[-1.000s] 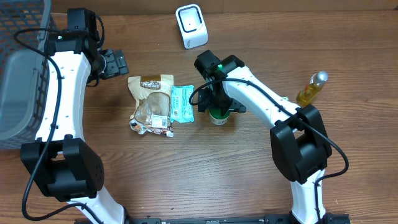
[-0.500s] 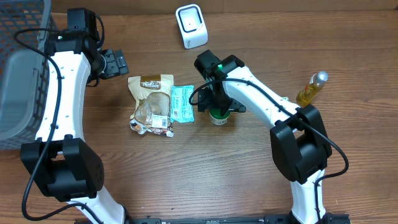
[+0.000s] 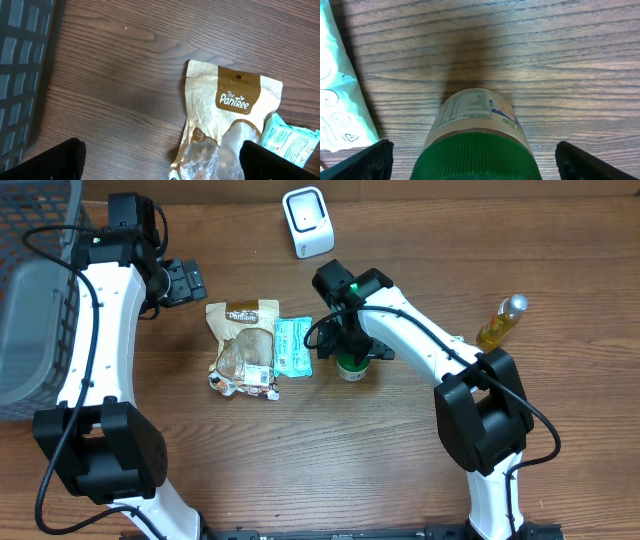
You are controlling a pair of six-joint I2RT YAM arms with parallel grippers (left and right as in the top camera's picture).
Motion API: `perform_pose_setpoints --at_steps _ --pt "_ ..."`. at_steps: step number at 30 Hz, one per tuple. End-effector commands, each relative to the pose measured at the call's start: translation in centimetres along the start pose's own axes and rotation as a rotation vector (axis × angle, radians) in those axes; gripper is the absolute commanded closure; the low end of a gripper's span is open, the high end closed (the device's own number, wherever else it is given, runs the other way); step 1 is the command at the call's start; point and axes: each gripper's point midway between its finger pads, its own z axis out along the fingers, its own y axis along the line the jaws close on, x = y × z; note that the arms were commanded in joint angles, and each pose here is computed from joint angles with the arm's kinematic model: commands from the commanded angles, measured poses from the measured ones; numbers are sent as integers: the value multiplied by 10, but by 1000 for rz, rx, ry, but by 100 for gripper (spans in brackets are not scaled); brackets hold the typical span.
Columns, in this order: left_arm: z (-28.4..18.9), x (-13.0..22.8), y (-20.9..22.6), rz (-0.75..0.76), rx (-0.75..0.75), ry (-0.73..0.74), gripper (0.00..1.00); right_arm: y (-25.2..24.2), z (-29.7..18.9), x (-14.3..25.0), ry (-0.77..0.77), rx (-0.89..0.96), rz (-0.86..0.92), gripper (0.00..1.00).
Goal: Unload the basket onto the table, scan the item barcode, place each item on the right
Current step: 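Lower the right gripper and grasp the green-capped jar by its lid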
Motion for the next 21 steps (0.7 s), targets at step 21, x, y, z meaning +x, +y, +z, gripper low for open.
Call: perform_pose_setpoints --at_steps 21 --pt "-6 -4 -2 20 9 -18 0 1 -2 1 -10 -1 -1 0"
